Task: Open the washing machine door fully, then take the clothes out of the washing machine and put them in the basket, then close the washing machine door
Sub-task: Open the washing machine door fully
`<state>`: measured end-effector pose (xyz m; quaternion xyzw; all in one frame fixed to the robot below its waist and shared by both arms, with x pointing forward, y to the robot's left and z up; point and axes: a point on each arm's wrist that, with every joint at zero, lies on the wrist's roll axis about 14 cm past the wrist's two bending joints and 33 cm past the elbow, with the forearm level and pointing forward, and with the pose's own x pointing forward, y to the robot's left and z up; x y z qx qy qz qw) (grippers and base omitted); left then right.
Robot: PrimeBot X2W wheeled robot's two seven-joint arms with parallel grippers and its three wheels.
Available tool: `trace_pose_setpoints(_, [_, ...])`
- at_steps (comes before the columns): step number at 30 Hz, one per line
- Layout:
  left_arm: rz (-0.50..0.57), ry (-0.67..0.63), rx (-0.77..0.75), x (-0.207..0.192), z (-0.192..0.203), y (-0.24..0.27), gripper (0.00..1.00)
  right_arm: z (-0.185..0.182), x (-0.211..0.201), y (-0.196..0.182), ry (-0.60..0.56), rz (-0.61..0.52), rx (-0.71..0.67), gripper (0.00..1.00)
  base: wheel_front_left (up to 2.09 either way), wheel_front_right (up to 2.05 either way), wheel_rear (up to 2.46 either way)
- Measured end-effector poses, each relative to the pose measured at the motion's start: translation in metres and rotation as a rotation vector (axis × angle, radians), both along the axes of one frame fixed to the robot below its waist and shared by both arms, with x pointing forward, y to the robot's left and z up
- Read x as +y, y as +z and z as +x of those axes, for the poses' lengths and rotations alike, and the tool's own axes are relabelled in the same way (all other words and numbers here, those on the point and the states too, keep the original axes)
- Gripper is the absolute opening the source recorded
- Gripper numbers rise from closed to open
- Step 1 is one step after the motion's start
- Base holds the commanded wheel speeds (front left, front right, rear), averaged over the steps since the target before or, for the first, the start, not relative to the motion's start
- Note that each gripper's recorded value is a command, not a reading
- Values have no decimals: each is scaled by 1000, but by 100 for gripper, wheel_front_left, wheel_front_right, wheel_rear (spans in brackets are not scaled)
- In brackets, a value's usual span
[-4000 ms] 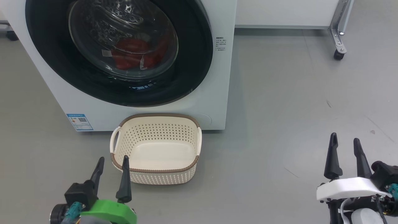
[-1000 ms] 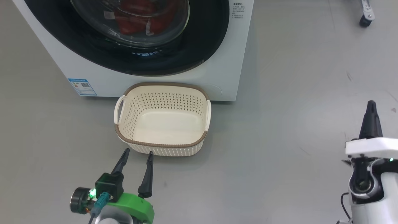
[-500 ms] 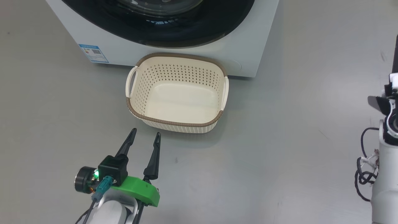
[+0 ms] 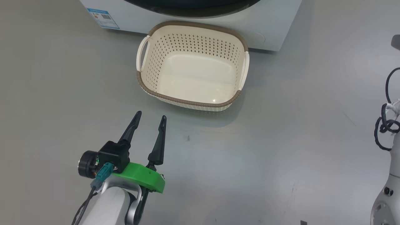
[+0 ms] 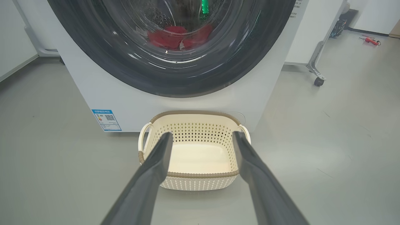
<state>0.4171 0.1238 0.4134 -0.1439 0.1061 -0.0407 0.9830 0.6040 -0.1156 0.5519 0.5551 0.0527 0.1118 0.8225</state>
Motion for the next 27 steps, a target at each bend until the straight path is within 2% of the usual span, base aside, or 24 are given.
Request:
trace_pose_setpoints(4, [-3, 4, 28, 1, 0, -10, 100, 16, 17, -1, 57, 33, 13, 0, 0, 0, 0])
trace_pose_setpoints(11, [-12, 26, 57, 7, 2, -20, 100, 41, 40, -5, 142, -22, 20, 0, 0, 0, 0])
trace_pose_setpoints(27, [-14, 78, 99, 23, 5, -34, 100, 80, 86, -13, 270, 57, 59, 0, 0, 0, 0])
